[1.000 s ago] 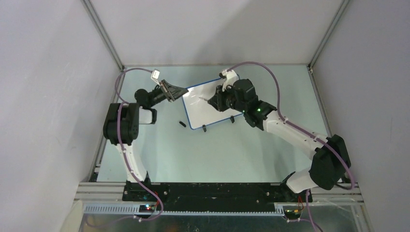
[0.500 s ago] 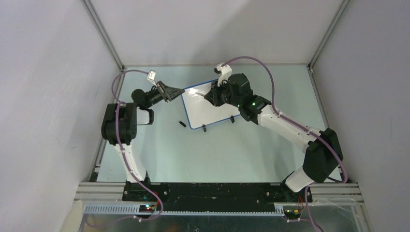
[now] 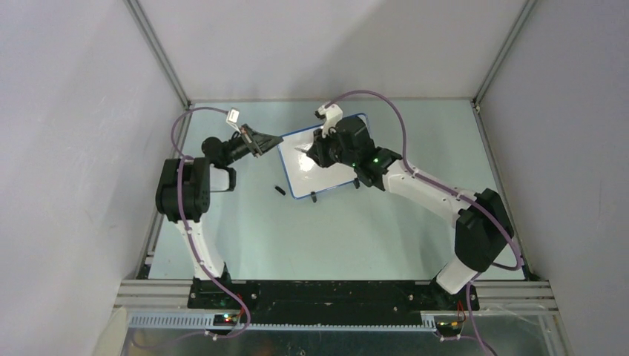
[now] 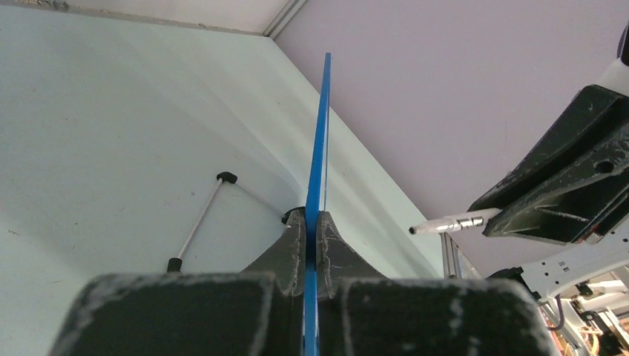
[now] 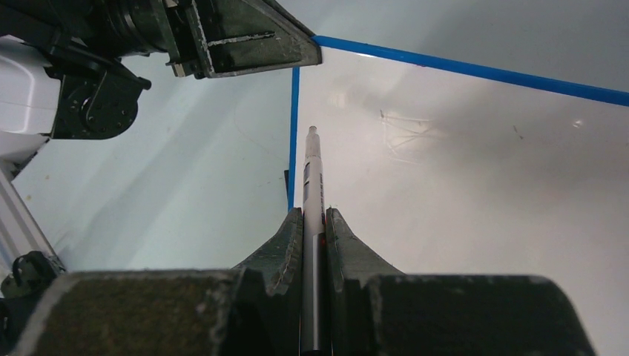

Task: Write a sentence on the whiteboard
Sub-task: Hold the whiteboard on the whiteboard stand.

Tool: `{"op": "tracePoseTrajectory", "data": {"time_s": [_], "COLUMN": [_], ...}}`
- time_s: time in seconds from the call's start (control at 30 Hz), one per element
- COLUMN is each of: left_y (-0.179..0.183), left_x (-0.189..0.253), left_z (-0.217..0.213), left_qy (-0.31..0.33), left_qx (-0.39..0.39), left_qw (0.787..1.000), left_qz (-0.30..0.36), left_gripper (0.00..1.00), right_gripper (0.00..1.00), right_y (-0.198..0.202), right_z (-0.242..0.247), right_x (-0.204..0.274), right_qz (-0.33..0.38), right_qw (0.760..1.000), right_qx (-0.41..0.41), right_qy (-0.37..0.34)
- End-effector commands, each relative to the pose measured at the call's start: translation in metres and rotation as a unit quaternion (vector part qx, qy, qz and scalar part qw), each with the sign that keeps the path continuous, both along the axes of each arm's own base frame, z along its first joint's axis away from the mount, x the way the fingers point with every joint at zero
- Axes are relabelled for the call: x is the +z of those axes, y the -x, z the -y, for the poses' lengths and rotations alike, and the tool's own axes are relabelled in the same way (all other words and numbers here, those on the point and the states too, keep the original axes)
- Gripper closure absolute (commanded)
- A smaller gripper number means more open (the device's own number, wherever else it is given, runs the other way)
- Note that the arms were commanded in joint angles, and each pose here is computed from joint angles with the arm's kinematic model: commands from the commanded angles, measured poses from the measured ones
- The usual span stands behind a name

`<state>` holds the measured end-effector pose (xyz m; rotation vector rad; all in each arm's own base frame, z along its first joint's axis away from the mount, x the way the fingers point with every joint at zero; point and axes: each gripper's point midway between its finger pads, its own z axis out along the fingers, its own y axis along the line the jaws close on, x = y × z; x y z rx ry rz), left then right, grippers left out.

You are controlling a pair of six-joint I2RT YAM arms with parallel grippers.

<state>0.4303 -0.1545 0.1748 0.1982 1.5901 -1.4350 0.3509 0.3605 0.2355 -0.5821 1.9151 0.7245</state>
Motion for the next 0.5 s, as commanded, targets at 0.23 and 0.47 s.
{"op": "tracePoseTrajectory", "data": {"time_s": [0.23,0.47], "left_y": [0.006,0.009], "left_x": [0.017,0.019], "left_z": [0.002,0.003], "left_qy": [-0.004,-0.004], "left_qx": [-0.017,-0.022], "left_qw": [0.999,0.999], "left_qz": [0.037,0.045], "left_gripper": [1.00,1.00], "right_gripper": [1.00,1.00], "right_y": [-0.017,-0.020], "right_z": [-0.019,-0.028], "right_x": [0.018,0.010], "right_qz": [0.070,0.080], "right_qw": [0.996,0.993], "right_qx": [-0.044,-0.050], "right_qy": [0.041,0.068]}}
